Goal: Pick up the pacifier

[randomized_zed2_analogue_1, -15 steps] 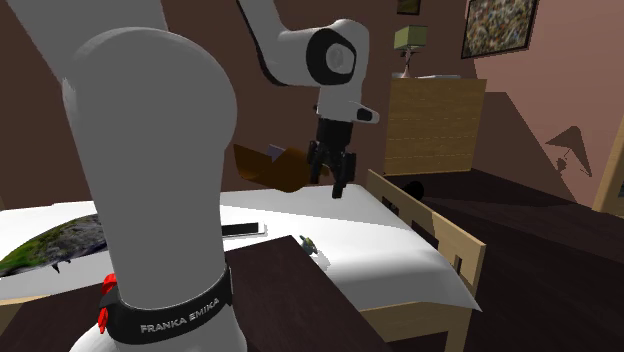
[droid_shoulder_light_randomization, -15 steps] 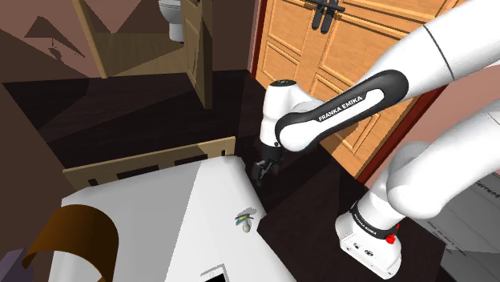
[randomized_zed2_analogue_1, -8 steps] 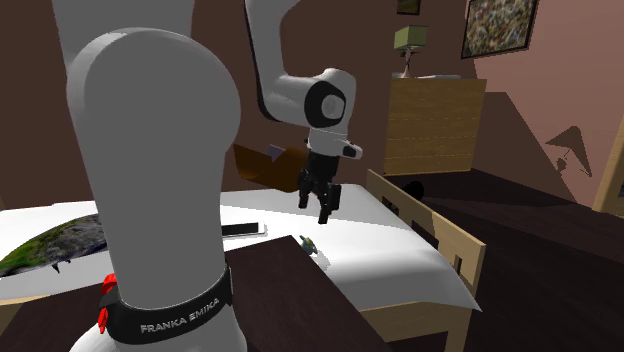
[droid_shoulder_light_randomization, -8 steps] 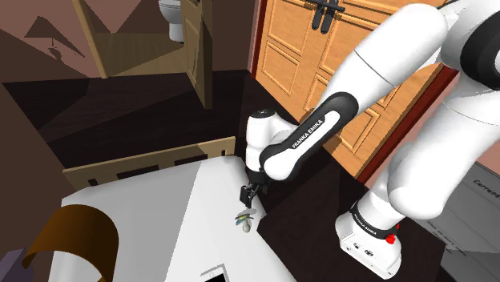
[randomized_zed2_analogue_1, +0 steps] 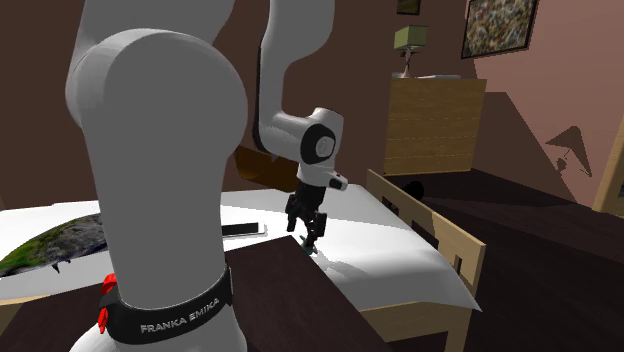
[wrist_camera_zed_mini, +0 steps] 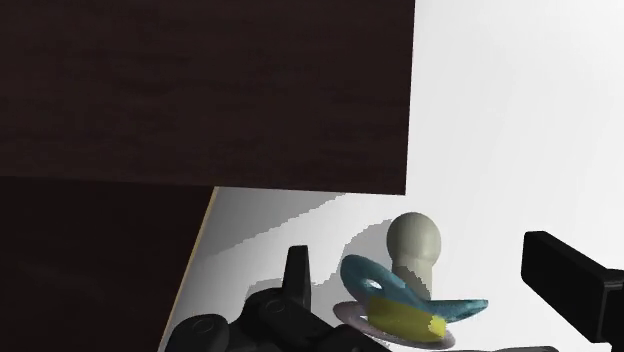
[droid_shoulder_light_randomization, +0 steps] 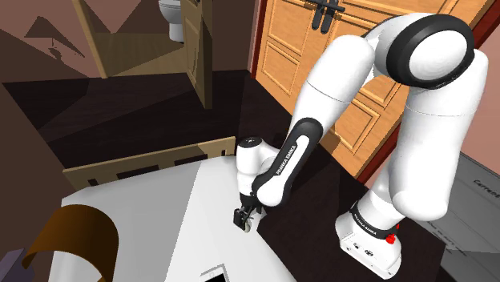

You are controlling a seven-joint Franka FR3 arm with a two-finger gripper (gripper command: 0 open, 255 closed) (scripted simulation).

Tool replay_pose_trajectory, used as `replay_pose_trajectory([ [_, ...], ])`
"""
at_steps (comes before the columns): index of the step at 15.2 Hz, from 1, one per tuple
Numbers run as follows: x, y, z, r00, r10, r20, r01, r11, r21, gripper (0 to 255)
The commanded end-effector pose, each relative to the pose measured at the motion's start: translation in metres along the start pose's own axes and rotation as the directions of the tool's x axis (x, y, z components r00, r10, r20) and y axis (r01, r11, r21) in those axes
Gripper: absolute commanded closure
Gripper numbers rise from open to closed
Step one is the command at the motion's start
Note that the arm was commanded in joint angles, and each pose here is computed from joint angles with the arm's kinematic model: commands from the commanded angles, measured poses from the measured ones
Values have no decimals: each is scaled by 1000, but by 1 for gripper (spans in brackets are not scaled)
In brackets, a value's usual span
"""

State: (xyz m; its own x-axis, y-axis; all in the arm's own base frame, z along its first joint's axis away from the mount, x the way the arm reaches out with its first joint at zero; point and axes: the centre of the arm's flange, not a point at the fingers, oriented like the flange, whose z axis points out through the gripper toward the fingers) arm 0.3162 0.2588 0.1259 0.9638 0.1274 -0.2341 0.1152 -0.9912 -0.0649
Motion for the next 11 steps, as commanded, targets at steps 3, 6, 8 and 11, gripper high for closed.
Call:
replay_pose_trajectory([
  [3,5,1,22,1000,-1,1,1,1000,0,0],
  [6,9,2,35,1000,-1,1,1,1000,0,0],
  [8,9,2,35,1000,-1,1,1,1000,0,255],
  [11,8,2,35,1000,-1,1,1,1000,0,255],
])
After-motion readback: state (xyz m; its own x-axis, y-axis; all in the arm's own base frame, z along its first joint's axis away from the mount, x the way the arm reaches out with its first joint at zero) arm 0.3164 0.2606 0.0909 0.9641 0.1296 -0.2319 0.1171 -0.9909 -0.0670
